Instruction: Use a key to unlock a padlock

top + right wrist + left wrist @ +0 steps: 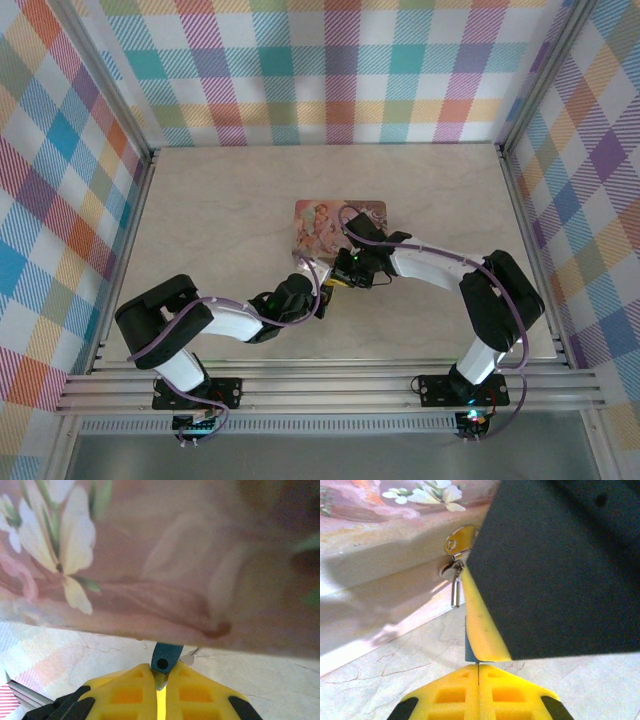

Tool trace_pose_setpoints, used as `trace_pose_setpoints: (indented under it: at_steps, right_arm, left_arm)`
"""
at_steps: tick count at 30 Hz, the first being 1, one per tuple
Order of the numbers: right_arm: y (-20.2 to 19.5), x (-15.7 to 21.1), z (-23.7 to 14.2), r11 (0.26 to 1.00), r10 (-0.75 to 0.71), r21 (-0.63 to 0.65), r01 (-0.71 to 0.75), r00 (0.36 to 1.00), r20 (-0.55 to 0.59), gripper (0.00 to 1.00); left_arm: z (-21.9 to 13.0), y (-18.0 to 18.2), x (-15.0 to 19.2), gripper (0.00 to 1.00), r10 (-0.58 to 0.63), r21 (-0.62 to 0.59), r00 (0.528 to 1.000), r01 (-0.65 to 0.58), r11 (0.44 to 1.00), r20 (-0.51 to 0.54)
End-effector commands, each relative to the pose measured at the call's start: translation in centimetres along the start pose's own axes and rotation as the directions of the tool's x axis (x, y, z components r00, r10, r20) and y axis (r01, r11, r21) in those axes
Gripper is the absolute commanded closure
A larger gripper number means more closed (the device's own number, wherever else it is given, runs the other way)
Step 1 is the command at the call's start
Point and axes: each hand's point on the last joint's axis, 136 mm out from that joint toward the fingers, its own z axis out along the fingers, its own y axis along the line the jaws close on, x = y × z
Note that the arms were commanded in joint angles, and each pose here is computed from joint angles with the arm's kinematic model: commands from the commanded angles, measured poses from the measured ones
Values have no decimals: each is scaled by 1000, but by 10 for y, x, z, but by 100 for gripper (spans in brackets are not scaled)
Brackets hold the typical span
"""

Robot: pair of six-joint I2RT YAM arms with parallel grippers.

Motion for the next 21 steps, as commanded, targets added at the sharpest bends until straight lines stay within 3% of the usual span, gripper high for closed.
trace_pose_setpoints:
  at_steps: [1,13,16,18,21]
  right_arm:
    - [-13,3,4,998,31,55,-30,999,-24,99]
    - [-13,4,2,998,47,43,-46,999,-19,100]
    - [-14,3,-1,998,52,47,-51,999,-6,70]
    - [-14,2,-3,998,51,47,-51,999,0,62]
    - [-14,1,-3,997,50,51,-50,999,4,58]
  left_arm:
    - [-3,-11,-19,100,21,33,999,-22,999,41]
    - [-6,-11,-21,100,23,31,999,-24,999,42]
    - [-5,-11,-20,100,24,32,999,-25,999,39]
    - [-5,-11,-20,100,24,30,999,-25,999,39]
    - [-5,-11,-20,100,24,31,999,-25,999,39]
